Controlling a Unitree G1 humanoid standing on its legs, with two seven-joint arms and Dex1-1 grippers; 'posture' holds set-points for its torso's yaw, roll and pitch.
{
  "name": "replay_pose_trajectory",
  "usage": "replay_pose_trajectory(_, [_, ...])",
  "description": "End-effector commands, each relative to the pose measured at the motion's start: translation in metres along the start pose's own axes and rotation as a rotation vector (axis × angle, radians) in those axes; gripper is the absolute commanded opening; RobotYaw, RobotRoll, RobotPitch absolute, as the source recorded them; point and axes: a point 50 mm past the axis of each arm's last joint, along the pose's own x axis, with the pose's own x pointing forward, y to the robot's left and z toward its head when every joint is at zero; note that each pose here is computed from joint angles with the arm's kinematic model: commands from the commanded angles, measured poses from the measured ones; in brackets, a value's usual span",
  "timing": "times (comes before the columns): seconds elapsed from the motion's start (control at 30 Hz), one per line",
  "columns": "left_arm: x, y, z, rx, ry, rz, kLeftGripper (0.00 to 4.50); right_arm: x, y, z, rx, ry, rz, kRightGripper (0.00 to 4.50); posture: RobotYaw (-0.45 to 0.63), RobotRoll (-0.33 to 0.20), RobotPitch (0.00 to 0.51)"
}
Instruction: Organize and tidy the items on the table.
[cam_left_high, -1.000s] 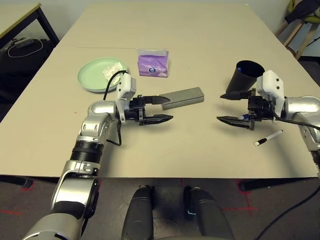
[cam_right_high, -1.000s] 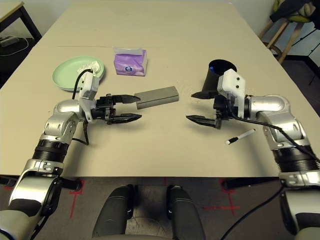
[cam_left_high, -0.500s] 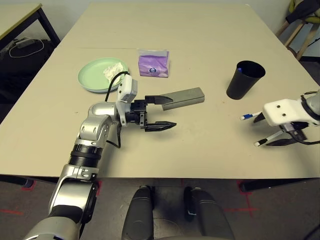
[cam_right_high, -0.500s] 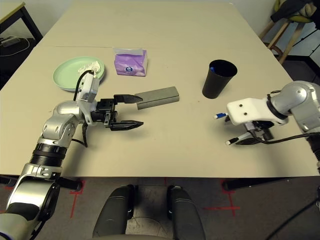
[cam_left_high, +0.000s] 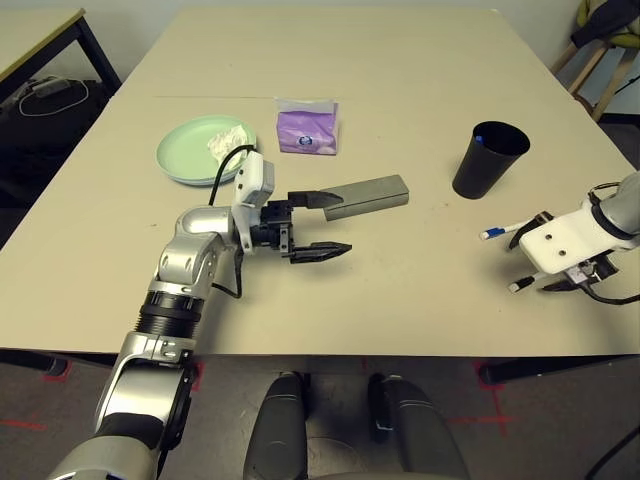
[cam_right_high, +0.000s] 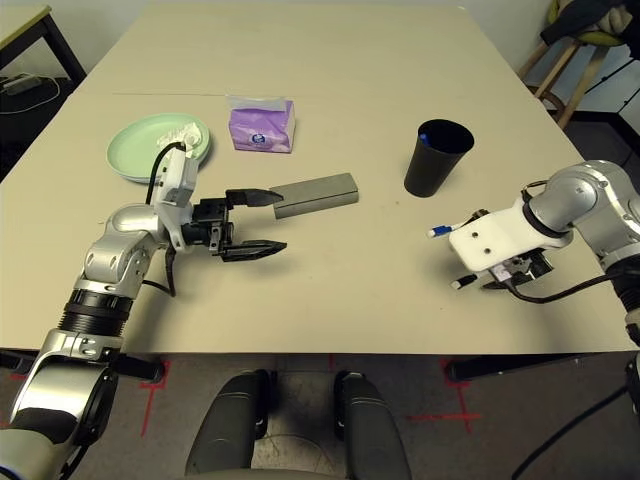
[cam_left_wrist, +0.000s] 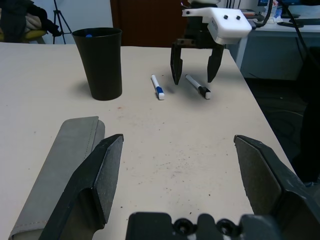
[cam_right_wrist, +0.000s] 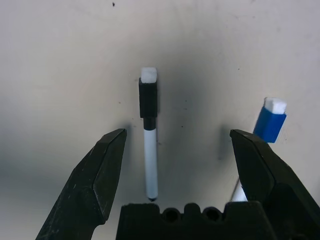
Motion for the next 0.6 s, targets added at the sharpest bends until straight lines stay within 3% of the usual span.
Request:
replay_pose_trajectory(0.03, [0.002, 0.000, 0.003, 0.023, 0.009, -0.012, 4.48, 0.009, 0.005, 0.001, -0.006, -0.017, 0.027, 4.50, 0.13, 0.000, 0.104])
replay_pose_trajectory(0.4, [-0.001, 0.001, 0.005, 0.022, 0.011, 0.004, 4.48, 0.023, 0.013, 0.005, 0.026, -0.050, 0.062, 4.50, 0.13, 0.000, 0.098])
replay_pose_trajectory(0.5, [-0.001, 0.001, 0.005, 0.024, 0.012, 0.002, 4.50, 0.027, 0.014, 0.004, 0.035, -0.052, 0.067, 3.93, 0.13, 0.000, 0.097])
replay_pose_trajectory(0.6, [-0.001, 0.001, 0.005, 0.025, 0.015, 0.000, 4.50, 0.029, 0.014, 0.003, 0.042, -0.056, 0.074, 2.85, 0.14, 0.000, 0.097])
